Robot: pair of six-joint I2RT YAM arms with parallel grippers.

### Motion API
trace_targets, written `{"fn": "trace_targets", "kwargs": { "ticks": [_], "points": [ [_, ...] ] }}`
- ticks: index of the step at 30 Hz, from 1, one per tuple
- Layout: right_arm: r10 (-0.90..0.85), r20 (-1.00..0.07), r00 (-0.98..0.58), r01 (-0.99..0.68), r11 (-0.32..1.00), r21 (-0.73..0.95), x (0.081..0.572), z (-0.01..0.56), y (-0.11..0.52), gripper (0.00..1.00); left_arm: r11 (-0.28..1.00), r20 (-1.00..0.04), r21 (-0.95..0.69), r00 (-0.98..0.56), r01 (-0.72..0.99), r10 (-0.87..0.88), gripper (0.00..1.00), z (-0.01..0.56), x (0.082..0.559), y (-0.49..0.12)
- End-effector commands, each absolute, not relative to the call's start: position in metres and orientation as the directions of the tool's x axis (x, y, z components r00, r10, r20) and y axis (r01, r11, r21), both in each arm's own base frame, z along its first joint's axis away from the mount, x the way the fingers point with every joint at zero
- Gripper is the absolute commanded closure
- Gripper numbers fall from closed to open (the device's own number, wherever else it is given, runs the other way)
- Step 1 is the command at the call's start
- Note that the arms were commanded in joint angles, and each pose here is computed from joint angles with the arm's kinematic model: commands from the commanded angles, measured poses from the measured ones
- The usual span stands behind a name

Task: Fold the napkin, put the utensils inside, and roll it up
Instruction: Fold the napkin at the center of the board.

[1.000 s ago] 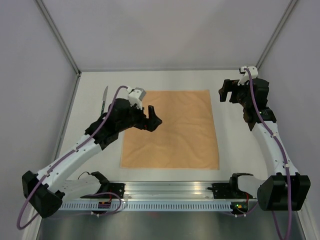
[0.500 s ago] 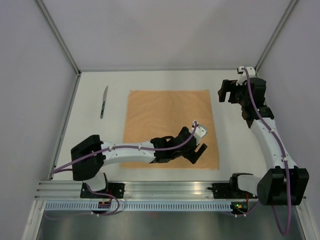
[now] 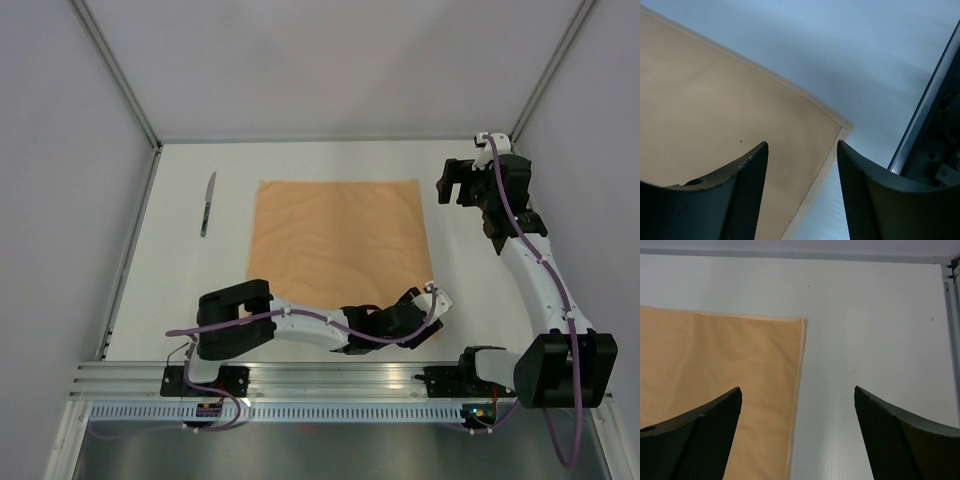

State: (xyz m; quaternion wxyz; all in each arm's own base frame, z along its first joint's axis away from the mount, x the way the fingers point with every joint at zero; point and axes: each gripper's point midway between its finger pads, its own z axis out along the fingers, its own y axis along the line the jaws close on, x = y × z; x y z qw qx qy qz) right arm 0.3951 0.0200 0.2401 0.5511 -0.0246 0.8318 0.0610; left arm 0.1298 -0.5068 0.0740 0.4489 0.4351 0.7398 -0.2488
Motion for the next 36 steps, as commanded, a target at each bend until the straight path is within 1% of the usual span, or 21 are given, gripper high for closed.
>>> {"fn": "trace_targets", "kwargs": {
  "ticks": [1, 7, 14, 23, 26, 27, 29, 30, 32, 33, 35, 36],
  "points": [
    [0.028, -0.931, -0.365, -0.082, 0.995, 0.062, 0.400, 0.256, 0.016, 0.02, 0.427, -0.939, 0.020, -0.129, 0.904, 0.318, 0.39, 0.103, 0.125, -0.542],
    [0.022, -0.930, -0.366, -0.080, 0.995, 0.055, 0.400, 0.256, 0.015, 0.02, 0.359, -0.934, 0.008, -0.121, 0.933, 0.335, 0.41, 0.081, 0.110, -0.555],
    [0.022, -0.929, -0.369, -0.079, 0.995, 0.055, 0.401, 0.255, 0.015, 0.02, 0.343, -0.927, -0.001, -0.130, 0.939, 0.351, 0.42, 0.064, 0.104, -0.559],
    [0.019, -0.931, -0.365, -0.081, 0.995, 0.052, 0.401, 0.256, 0.015, 0.02, 0.338, -0.915, -0.007, -0.142, 0.941, 0.377, 0.49, 0.043, 0.102, -0.560],
    [0.019, -0.931, -0.365, -0.081, 0.995, 0.052, 0.401, 0.256, 0.015, 0.02, 0.342, -0.912, -0.013, -0.151, 0.940, 0.382, 0.52, 0.038, 0.101, -0.559],
    [0.020, -0.931, -0.364, -0.080, 0.995, 0.053, 0.401, 0.256, 0.015, 0.02, 0.344, -0.908, -0.011, -0.154, 0.939, 0.390, 0.55, 0.033, 0.101, -0.558],
    [0.022, -0.930, -0.367, -0.080, 0.995, 0.055, 0.401, 0.255, 0.015, 0.02, 0.350, -0.904, -0.012, -0.160, 0.937, 0.397, 0.58, 0.028, 0.102, -0.557],
    [0.022, -0.930, -0.366, -0.080, 0.995, 0.055, 0.401, 0.256, 0.015, 0.02, 0.352, -0.902, -0.012, -0.162, 0.936, 0.401, 0.61, 0.027, 0.102, -0.556],
    [0.022, -0.930, -0.366, -0.081, 0.995, 0.055, 0.401, 0.256, 0.015, 0.02, 0.358, -0.899, -0.012, -0.167, 0.934, 0.405, 0.64, 0.023, 0.102, -0.554],
    [0.022, -0.931, -0.364, -0.081, 0.995, 0.055, 0.401, 0.256, 0.015, 0.02, 0.360, -0.899, -0.011, -0.167, 0.933, 0.405, 0.67, 0.023, 0.103, -0.554],
    [0.022, -0.930, -0.367, -0.082, 0.995, 0.056, 0.401, 0.255, 0.016, 0.02, 0.365, -0.898, -0.010, -0.169, 0.931, 0.405, 0.71, 0.023, 0.103, -0.552],
    [0.022, -0.930, -0.367, -0.082, 0.995, 0.056, 0.401, 0.255, 0.016, 0.02, 0.366, -0.899, -0.009, -0.169, 0.930, 0.405, 0.74, 0.024, 0.103, -0.552]
  ]
}}
